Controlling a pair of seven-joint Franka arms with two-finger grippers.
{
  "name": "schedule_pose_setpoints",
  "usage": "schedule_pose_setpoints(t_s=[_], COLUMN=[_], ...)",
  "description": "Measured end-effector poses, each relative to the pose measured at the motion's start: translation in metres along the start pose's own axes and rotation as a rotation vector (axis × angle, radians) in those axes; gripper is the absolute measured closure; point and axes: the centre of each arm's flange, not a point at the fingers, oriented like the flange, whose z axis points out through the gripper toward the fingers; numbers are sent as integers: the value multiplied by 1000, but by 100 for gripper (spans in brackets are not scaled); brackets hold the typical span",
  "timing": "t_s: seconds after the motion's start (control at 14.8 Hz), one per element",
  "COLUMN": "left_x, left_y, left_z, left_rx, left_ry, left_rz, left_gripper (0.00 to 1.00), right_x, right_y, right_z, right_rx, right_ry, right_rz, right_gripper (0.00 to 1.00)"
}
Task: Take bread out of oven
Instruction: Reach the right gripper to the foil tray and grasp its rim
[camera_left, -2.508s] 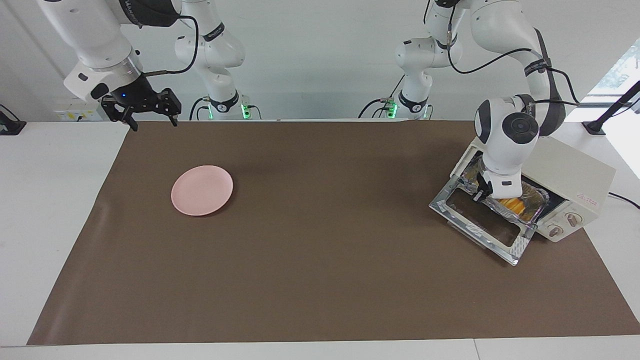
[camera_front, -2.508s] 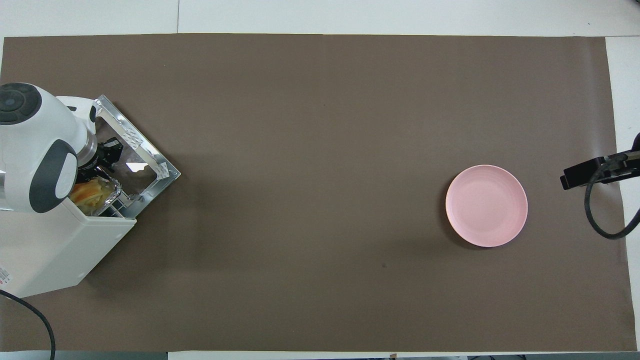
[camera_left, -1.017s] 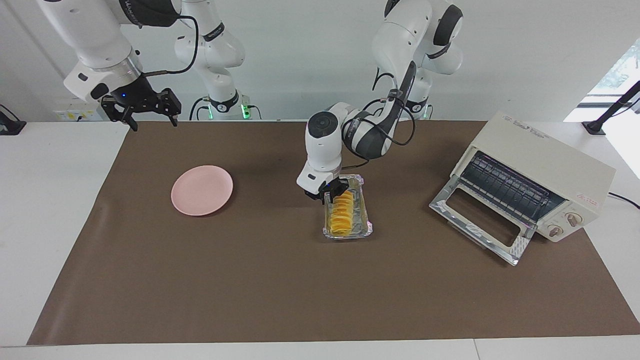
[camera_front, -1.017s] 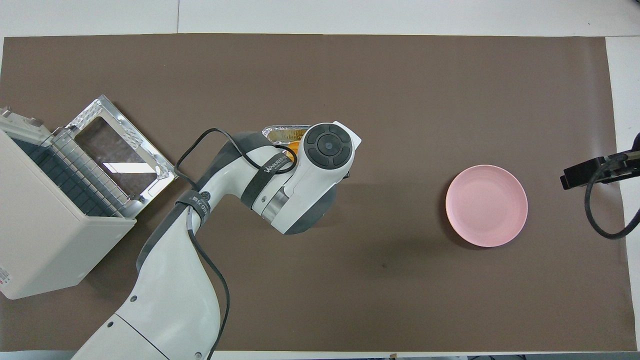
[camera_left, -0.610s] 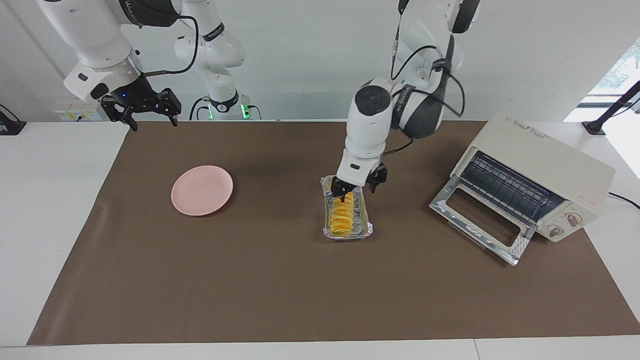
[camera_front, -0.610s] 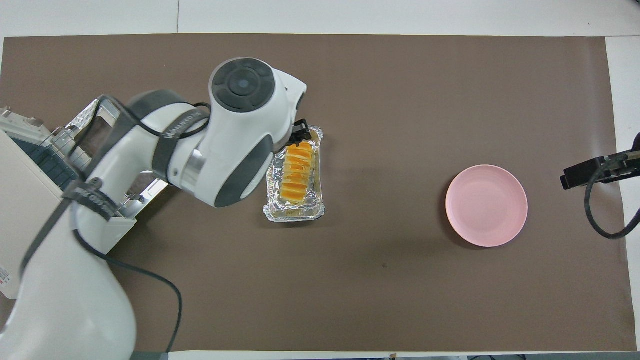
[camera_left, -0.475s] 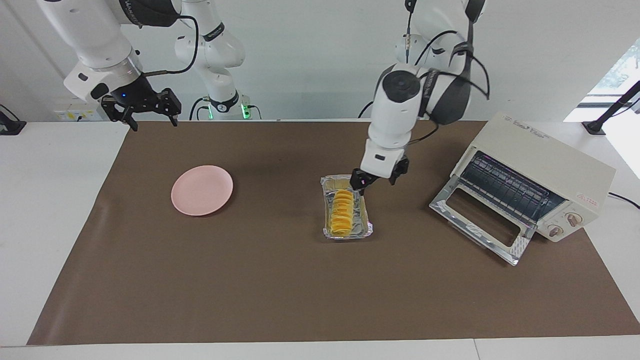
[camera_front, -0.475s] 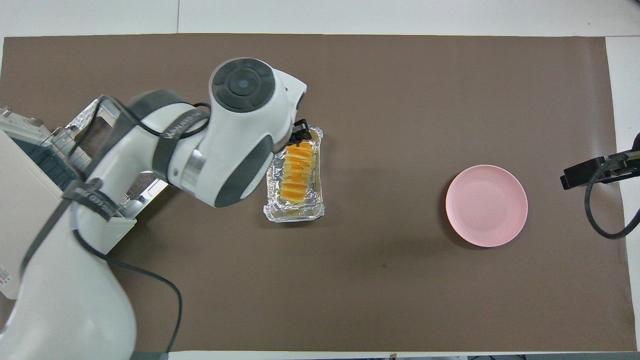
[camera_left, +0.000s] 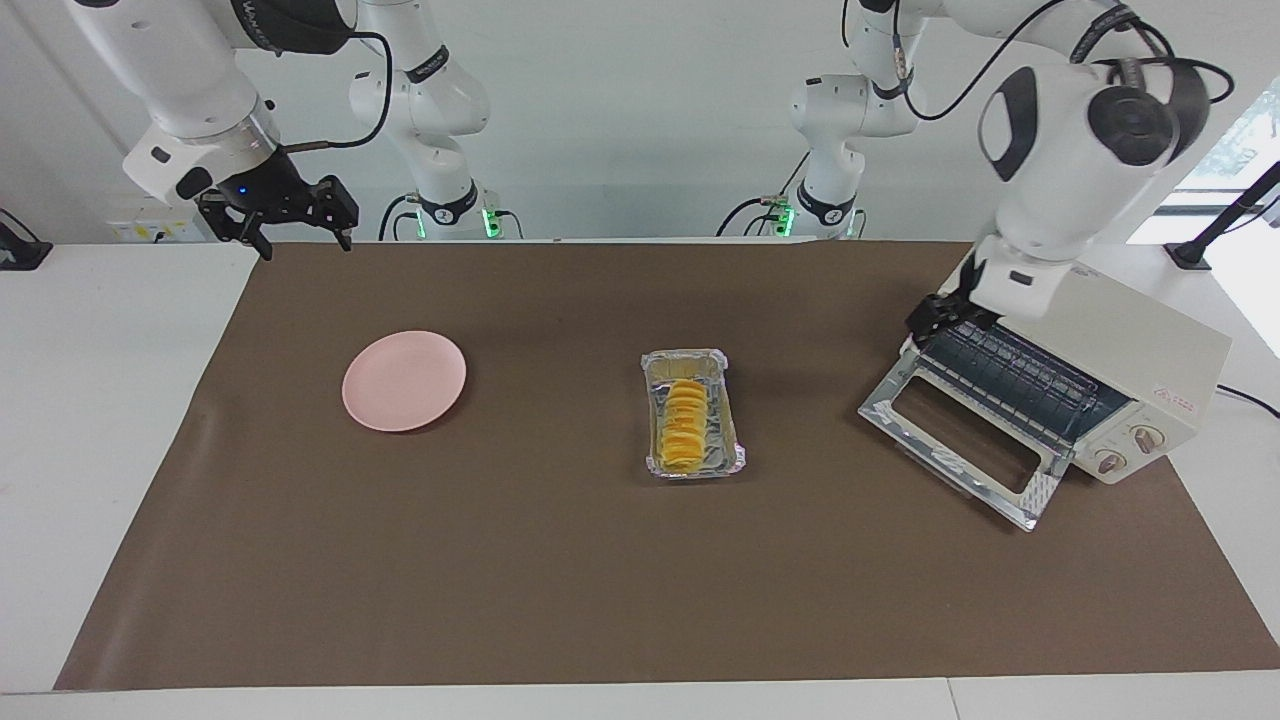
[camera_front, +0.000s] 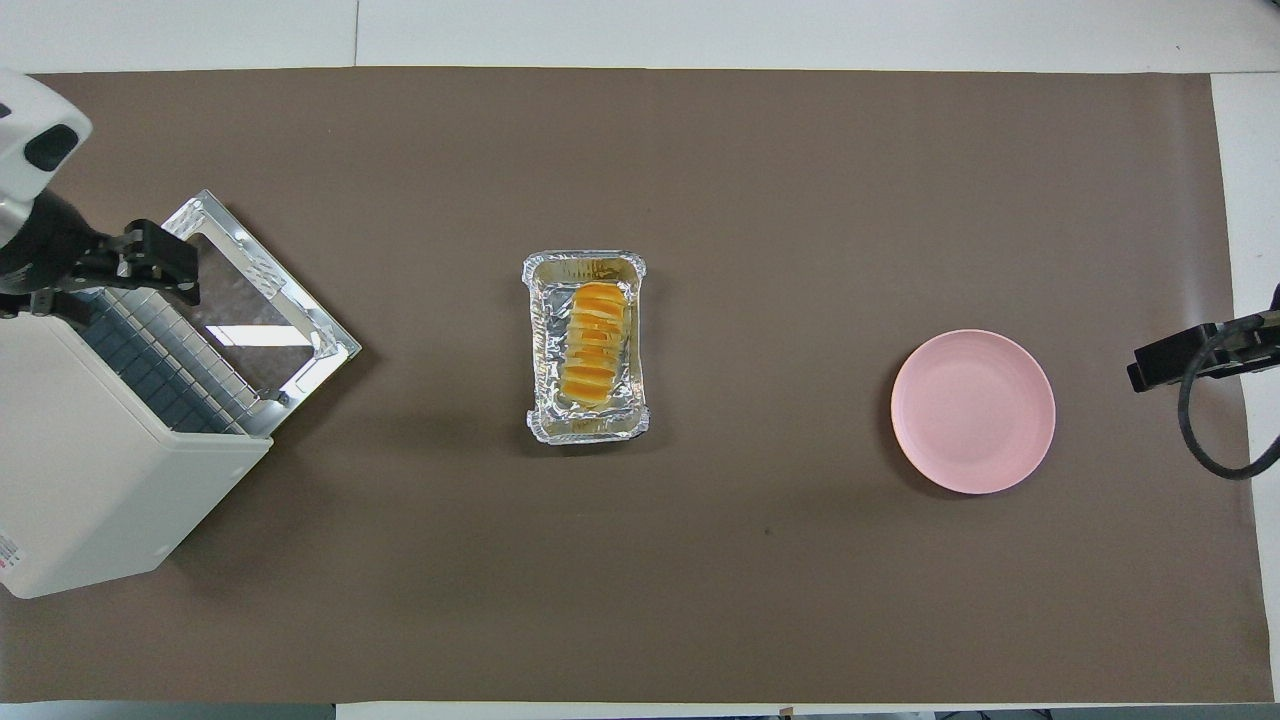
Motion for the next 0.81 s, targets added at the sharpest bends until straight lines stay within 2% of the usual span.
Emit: schedule_pose_setpoints(t_s=[0.14,0.34,0.61,0.81], left_x=[-27,-60,-60,-44], left_y=[5,9,11,12], left_z=[-5,3,-2,-1], left_rx=[9,21,18,16], left_ry=[-14,-30,-7,-20], left_rz=[18,31,35,33], left_gripper=[0,0,0,0], right_x=[6,26,58,85], right_y=[-10,-81,-187,-262], right_z=[0,19,65,113], right_rx=[-5,-6,33,74], right_ry=[33,96,135,149], right_rz=[-15,21,115,195], right_gripper=[0,0,0,0])
